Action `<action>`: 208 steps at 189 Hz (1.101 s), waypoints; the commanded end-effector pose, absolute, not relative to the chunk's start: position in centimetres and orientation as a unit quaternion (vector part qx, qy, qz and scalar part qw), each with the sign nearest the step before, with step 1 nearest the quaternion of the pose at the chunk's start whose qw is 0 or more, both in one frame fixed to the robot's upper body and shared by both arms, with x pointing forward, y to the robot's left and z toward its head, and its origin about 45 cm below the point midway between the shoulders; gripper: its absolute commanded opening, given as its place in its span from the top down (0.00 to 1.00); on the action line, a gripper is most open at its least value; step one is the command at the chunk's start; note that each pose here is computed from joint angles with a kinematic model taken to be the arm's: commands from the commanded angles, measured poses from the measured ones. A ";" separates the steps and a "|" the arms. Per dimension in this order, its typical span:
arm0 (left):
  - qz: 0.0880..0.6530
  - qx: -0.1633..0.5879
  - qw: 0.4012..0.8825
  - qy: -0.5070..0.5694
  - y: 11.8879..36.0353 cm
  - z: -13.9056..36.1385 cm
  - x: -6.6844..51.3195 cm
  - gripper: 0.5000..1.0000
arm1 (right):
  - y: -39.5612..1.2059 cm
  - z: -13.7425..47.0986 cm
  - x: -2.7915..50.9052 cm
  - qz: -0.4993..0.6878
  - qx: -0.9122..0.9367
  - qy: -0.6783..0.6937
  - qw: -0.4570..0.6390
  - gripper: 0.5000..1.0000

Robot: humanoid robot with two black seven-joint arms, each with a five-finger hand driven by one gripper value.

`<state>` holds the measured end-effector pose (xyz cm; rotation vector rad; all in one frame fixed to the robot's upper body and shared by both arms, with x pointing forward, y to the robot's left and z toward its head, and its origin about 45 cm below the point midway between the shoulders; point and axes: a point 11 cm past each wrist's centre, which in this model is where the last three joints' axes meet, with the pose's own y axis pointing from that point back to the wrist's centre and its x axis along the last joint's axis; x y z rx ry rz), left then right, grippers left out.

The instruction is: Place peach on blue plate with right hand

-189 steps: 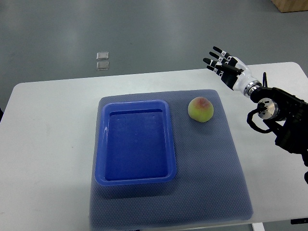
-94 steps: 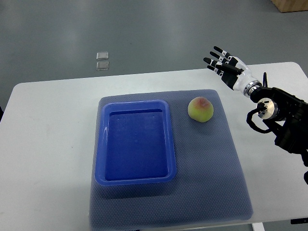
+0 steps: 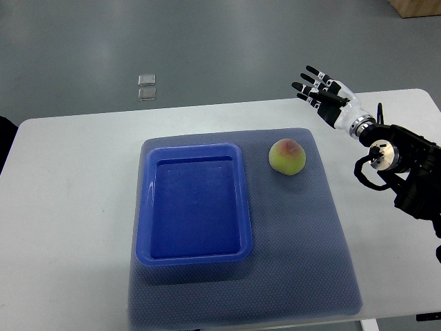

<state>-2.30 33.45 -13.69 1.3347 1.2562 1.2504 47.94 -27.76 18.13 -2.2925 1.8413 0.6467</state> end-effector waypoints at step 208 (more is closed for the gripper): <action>0.504 0.539 0.446 0.507 33.4 -13.7 -2.3 0.00 | -25.6 27.0 48.7 -0.133 -0.894 0.348 -0.248 0.15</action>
